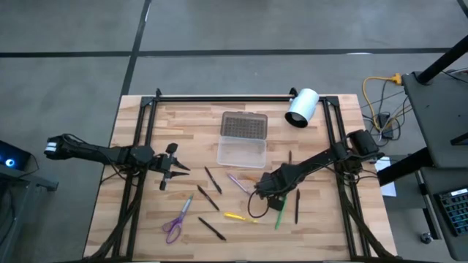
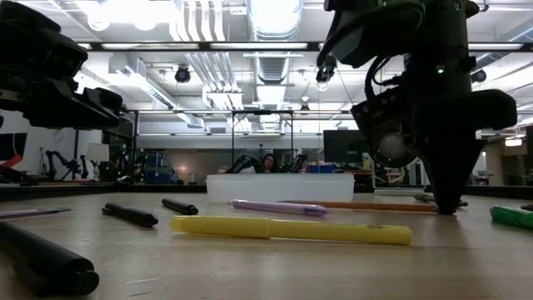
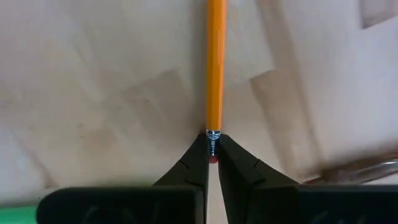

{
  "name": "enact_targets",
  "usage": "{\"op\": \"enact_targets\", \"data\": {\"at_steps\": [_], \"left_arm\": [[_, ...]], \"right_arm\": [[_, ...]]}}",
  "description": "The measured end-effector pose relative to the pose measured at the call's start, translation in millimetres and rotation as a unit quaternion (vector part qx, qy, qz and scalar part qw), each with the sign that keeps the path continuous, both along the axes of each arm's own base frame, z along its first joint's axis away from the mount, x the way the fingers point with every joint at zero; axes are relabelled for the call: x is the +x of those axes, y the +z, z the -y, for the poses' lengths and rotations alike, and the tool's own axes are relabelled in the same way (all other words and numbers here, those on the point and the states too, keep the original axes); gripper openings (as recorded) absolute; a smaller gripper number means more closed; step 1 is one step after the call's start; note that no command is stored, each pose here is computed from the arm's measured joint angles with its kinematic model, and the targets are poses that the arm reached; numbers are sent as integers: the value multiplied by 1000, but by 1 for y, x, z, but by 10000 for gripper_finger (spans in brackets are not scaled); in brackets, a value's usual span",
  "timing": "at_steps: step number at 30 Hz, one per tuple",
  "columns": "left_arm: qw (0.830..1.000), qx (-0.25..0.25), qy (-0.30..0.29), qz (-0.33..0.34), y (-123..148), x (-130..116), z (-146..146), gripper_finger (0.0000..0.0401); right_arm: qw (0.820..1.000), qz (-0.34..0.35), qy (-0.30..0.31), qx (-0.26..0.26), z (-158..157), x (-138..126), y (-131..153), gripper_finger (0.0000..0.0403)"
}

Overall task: Pick & place school supplies into a supply box
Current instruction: Put the pencil into the black supply box

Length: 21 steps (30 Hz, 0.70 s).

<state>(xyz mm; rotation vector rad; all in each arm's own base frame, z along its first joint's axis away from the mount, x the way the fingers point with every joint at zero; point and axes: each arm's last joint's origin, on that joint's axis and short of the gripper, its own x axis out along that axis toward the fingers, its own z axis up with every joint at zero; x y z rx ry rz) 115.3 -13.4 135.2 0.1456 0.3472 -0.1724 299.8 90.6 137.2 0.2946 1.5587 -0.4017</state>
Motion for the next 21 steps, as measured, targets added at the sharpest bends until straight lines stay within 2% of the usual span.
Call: {"op": "enact_targets", "data": {"at_steps": [5,12,21], "left_arm": [[1000,0,0,0,0,0,0,54],[1000,0,0,0,0,0,0,54],[1000,0,0,0,0,0,0,54]], "right_arm": [[998,19,7,-52,4,2,9,13],[997,49,24,-63,2,7,20,13],[990,73,40,-116,4,11,26,13]]}}
